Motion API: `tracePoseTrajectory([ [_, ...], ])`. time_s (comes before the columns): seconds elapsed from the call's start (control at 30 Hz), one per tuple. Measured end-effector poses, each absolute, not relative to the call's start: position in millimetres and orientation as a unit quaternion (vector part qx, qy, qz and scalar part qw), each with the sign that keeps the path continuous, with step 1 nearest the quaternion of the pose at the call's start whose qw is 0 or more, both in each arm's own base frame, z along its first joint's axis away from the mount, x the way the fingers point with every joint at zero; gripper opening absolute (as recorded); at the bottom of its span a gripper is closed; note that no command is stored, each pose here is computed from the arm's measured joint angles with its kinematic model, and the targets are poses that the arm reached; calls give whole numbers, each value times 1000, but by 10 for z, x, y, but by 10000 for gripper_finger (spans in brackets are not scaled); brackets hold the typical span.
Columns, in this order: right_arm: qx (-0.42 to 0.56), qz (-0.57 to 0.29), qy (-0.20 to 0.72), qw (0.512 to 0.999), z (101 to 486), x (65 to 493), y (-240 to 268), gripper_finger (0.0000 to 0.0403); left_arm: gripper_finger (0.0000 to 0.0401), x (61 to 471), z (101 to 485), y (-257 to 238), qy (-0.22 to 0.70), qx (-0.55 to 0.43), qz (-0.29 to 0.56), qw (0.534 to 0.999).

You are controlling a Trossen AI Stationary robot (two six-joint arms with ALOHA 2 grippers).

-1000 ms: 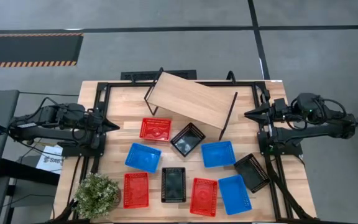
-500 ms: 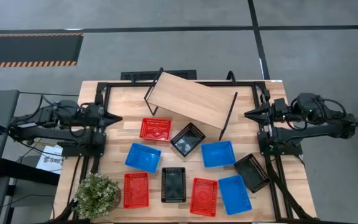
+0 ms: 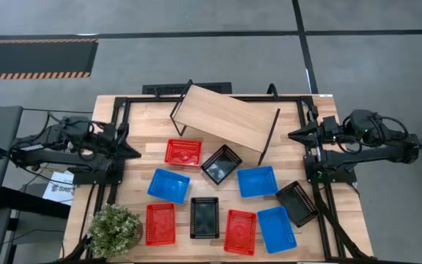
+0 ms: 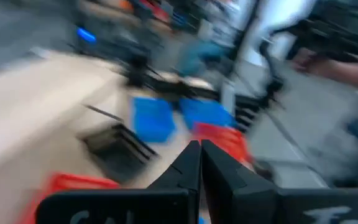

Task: Stack baskets on shelf by color
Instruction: Put the bottom right black bin on the shelf

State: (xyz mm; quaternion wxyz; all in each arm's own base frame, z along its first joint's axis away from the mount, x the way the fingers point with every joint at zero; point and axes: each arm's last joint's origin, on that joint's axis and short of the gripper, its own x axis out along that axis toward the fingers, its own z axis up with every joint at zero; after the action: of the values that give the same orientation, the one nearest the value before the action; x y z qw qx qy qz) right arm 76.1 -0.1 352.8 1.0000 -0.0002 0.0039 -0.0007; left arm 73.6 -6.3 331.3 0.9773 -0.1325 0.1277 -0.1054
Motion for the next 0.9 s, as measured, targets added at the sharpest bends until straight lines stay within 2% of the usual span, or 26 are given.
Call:
tracePoseTrajectory([
  [0.17, 30, 0, -7, 1000, 3550, 765, 0, 56, 0, 727, 3265, -44, 147, -119, -73, 979],
  [0.27, 141, 7, -33, 989, 3604, 775, 4, 56, 0, 780, 3307, 23, 116, -86, 36, 989],
  [0.43, 230, 10, -51, 972, 3644, 800, 1, 56, 0, 911, 3318, 66, 99, -189, 121, 969],
  [0.63, 260, 8, -38, 965, 3625, 864, 1, 56, 0, 1065, 3261, 122, 107, -203, 225, 947],
  [0.77, 259, -3, -33, 965, 3614, 906, -4, 56, 0, 1157, 3228, 173, 83, -238, 320, 913],
  [0.9, 252, -16, -35, 967, 3612, 913, -12, 56, 0, 1240, 3182, 175, 77, -305, 333, 889],
])
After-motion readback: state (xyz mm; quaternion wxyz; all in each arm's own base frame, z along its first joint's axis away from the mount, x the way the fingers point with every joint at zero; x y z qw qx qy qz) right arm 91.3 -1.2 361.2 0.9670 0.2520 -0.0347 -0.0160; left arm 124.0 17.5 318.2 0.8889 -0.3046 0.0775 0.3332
